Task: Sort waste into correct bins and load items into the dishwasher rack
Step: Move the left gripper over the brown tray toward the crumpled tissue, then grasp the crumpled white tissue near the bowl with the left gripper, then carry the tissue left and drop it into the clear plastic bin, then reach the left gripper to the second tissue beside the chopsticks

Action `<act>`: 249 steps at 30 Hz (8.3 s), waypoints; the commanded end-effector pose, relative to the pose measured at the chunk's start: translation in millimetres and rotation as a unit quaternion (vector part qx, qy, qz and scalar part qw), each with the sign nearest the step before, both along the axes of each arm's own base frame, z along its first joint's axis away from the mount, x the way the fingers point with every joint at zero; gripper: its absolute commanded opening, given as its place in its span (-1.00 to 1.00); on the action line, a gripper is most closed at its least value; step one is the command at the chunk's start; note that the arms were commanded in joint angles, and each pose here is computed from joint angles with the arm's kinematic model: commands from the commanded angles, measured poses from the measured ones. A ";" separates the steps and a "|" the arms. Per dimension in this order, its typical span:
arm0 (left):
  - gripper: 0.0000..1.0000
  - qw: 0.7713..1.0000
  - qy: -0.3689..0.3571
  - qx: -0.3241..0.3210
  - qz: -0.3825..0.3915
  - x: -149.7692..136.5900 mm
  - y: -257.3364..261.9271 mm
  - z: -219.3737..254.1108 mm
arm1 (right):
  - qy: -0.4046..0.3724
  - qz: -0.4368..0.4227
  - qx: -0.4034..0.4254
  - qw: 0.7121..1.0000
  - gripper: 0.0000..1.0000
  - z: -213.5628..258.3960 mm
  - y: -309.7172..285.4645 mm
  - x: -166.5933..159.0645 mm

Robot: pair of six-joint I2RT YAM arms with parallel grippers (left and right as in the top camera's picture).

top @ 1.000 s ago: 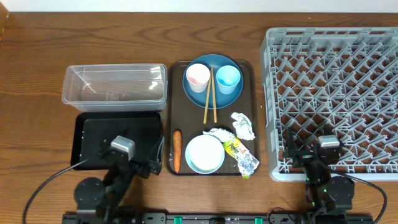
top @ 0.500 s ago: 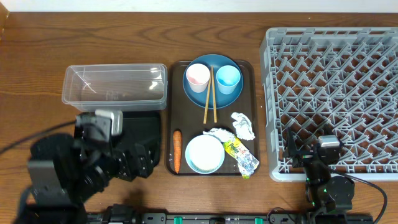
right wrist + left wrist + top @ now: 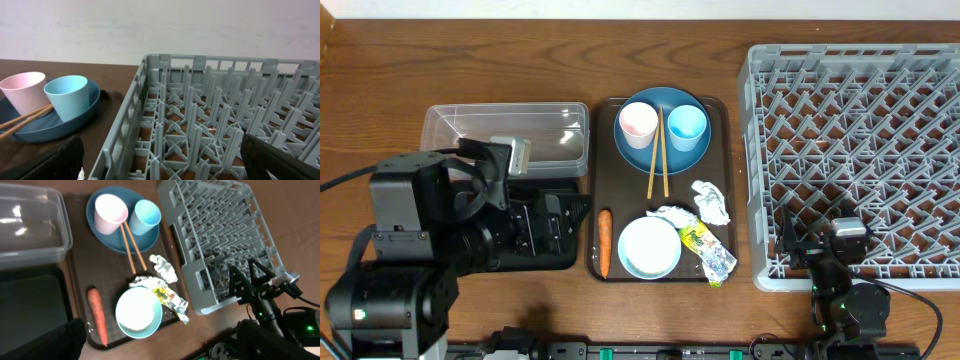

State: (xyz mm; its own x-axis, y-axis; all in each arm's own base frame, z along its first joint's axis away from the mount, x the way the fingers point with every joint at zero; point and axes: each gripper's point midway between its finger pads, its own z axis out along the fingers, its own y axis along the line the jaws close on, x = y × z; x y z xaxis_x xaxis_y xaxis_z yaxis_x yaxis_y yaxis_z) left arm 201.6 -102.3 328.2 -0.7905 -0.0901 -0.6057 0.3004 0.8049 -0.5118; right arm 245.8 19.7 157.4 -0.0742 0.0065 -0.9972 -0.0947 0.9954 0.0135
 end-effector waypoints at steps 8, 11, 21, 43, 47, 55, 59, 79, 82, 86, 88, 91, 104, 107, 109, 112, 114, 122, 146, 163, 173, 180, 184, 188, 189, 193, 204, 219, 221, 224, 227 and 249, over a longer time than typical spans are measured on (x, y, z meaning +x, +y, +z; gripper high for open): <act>0.95 0.999 0.053 -0.008 0.001 -3.1 -1.0 -31.6 | 0.001 0.003 -0.004 1.000 0.98 -1.2 1.7 -0.2; 0.96 0.998 0.058 -0.006 0.002 -3.3 -0.3 -35.0 | 0.001 0.003 -0.004 1.000 0.99 -1.2 1.7 -0.2; 0.96 0.993 0.096 0.017 0.072 2.2 17.1 -52.6 | 0.001 0.003 -0.004 1.000 0.98 -1.2 1.7 -0.2; 0.96 0.995 0.082 0.044 0.035 -0.9 -27.0 -51.6 | 0.001 0.003 -0.004 1.000 0.99 -1.2 1.7 -0.2; 0.96 0.994 0.087 0.065 0.015 -2.6 -44.6 -59.1 | 0.001 0.003 -0.004 1.000 0.98 -1.2 1.7 -0.2; 0.96 0.989 0.109 0.088 -0.046 0.4 -89.1 -80.3 | 0.001 0.003 -0.004 1.000 0.98 -1.2 1.7 -0.2; 0.90 0.985 0.139 0.098 -0.038 5.7 -93.0 -94.8 | 0.001 0.003 -0.004 1.000 0.99 -1.2 1.7 -0.2; -0.88 0.957 0.204 0.206 -0.030 32.3 -114.6 -173.1 | 0.001 0.003 -0.004 1.000 0.98 -1.2 1.7 -0.2; -0.84 0.959 0.178 0.220 -0.010 44.2 -109.4 -171.9 | 0.001 0.003 -0.004 1.000 0.98 -1.2 1.7 -0.2; -0.67 0.960 0.196 0.197 -0.026 34.0 -122.9 -171.6 | 0.001 0.003 -0.004 1.000 0.99 -1.2 1.7 -0.2; -0.49 0.961 0.190 0.195 -0.044 28.4 -133.7 -171.4 | 0.001 0.003 -0.004 1.000 0.98 -1.2 1.7 -0.2; -0.15 0.962 0.167 0.208 -0.066 22.1 -152.4 -175.4 | 0.001 0.003 -0.004 1.000 0.98 -1.2 1.7 -0.2; -0.10 0.952 0.222 0.205 0.053 31.6 -193.0 -239.7 | 0.001 0.003 -0.004 1.000 0.99 -1.2 1.7 -0.2; -0.09 0.949 0.235 0.199 0.075 35.6 -198.0 -252.9 | 0.001 0.003 -0.004 1.000 0.98 -1.2 1.7 -0.2; -0.09 0.947 0.240 0.195 0.087 38.1 -200.3 -259.4 | 0.001 0.003 -0.004 1.000 0.98 -1.2 1.7 -0.2; -0.01 0.945 0.236 0.194 0.120 46.0 -199.3 -266.9 | 0.001 0.003 -0.004 1.000 0.98 -1.2 1.7 -0.2; 0.00 0.942 0.227 0.199 0.149 52.1 -193.7 -269.3 | 0.001 0.003 -0.004 1.000 0.99 -1.2 1.7 -0.2; 0.02 0.941 0.202 0.211 0.169 61.7 -187.1 -270.8 | 0.001 0.003 -0.004 1.000 0.98 -1.2 1.7 -0.2; -0.81 0.945 0.196 0.203 0.163 62.5 -188.8 -260.1 | 0.001 0.003 -0.004 1.000 0.99 -1.2 1.7 -0.2; -0.88 0.989 0.091 0.071 0.087 64.6 -170.3 -117.9 | 0.001 0.003 -0.004 1.000 0.99 -1.2 1.7 -0.2; -0.88 0.962 0.071 0.114 0.240 134.9 -25.2 -106.3 | 0.001 0.003 -0.004 1.000 0.98 -1.2 1.7 -0.2; -0.88 0.927 0.101 0.134 0.336 166.2 58.7 -129.3 | 0.001 0.003 -0.004 1.000 0.98 -1.2 1.7 -0.2; -0.88 0.915 0.116 0.159 0.351 182.7 90.0 -152.5 | 0.001 0.003 -0.004 1.000 0.99 -1.2 1.7 -0.2; -0.88 0.887 0.150 0.183 0.397 192.8 133.0 -185.9 | 0.001 0.003 -0.004 1.000 0.99 -1.2 1.7 -0.2; -0.88 0.881 0.158 0.186 0.405 194.1 141.5 -192.9 | 0.001 0.003 -0.004 1.000 0.98 -1.2 1.7 -0.2; -0.88 0.861 0.198 0.193 0.428 193.1 169.1 -223.6 | 0.001 0.003 -0.004 1.000 0.99 -1.2 1.7 -0.2; 0.41 0.857 0.193 0.180 0.443 201.5 186.6 -222.6 | 0.001 0.003 -0.004 1.000 0.98 -1.2 1.7 -0.2; 0.42 0.974 0.100 0.055 0.198 133.5 -2.5 -88.1 | 0.001 0.003 -0.004 1.000 0.98 -1.2 1.7 -0.2; 0.31 0.982 0.101 0.053 0.151 115.3 -38.4 -84.7 | 0.001 0.003 -0.004 1.000 0.99 -1.2 1.7 -0.2; 0.15 0.990 0.099 0.048 0.090 96.5 -86.3 -84.6 | 0.001 0.003 -0.004 1.000 0.98 -1.2 1.7 -0.2; -0.16 0.994 0.084 0.056 0.029 82.8 -132.0 -89.3 | 0.001 0.003 -0.004 1.000 0.98 -1.2 1.7 -0.2; -0.88 0.975 0.126 0.182 0.008 99.9 -215.9 -237.9 | 0.001 0.003 -0.004 1.000 0.99 -1.2 1.7 -0.2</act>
